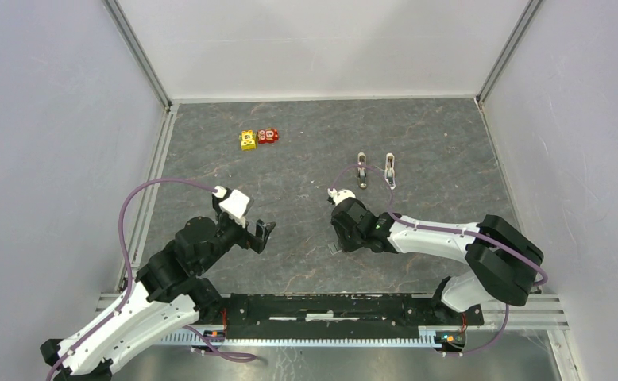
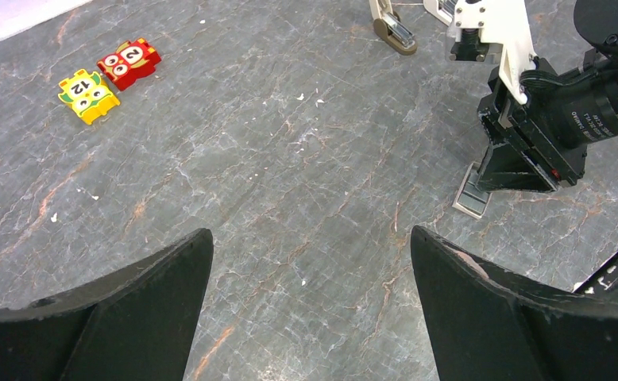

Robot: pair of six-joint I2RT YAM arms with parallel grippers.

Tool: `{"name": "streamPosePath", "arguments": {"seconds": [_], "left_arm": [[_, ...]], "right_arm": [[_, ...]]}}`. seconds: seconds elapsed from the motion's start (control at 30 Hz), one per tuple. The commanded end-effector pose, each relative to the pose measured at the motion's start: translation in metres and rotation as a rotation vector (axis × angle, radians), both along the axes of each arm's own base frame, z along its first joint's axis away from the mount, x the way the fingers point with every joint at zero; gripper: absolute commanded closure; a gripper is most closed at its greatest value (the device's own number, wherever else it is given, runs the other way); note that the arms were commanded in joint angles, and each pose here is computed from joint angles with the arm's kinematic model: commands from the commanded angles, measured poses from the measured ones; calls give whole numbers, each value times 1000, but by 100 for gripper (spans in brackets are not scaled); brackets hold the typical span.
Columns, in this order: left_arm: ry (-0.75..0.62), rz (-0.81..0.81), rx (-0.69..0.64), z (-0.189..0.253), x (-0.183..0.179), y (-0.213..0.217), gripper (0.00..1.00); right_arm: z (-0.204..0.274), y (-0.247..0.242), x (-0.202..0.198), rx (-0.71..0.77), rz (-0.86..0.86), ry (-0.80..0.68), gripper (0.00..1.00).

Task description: Load the staples into the stapler

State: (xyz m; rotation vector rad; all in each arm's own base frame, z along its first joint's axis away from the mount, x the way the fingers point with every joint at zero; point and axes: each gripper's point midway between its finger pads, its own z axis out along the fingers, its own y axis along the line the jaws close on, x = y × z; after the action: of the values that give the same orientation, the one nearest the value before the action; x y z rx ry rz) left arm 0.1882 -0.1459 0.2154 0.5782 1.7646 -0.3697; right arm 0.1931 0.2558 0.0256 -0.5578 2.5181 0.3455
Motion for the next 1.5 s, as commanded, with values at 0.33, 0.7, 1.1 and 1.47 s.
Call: {"name": "streamPosePath", "arguments": {"seconds": [0.33, 0.7, 1.1, 1.47], "left_arm": [[-36, 12, -12, 15, 4, 1, 0], [-38, 13, -14, 15, 4, 1, 0], [-42, 14, -18, 17, 4, 2, 0], [-42, 17, -16, 16, 4, 2, 0]], "right_arm": [[1, 4, 3, 9, 2, -16, 74], [-1, 1, 1, 10, -6, -11, 75], [7, 2, 5, 18, -15, -32, 81], [23, 6, 12, 27, -20, -66, 81]]}}
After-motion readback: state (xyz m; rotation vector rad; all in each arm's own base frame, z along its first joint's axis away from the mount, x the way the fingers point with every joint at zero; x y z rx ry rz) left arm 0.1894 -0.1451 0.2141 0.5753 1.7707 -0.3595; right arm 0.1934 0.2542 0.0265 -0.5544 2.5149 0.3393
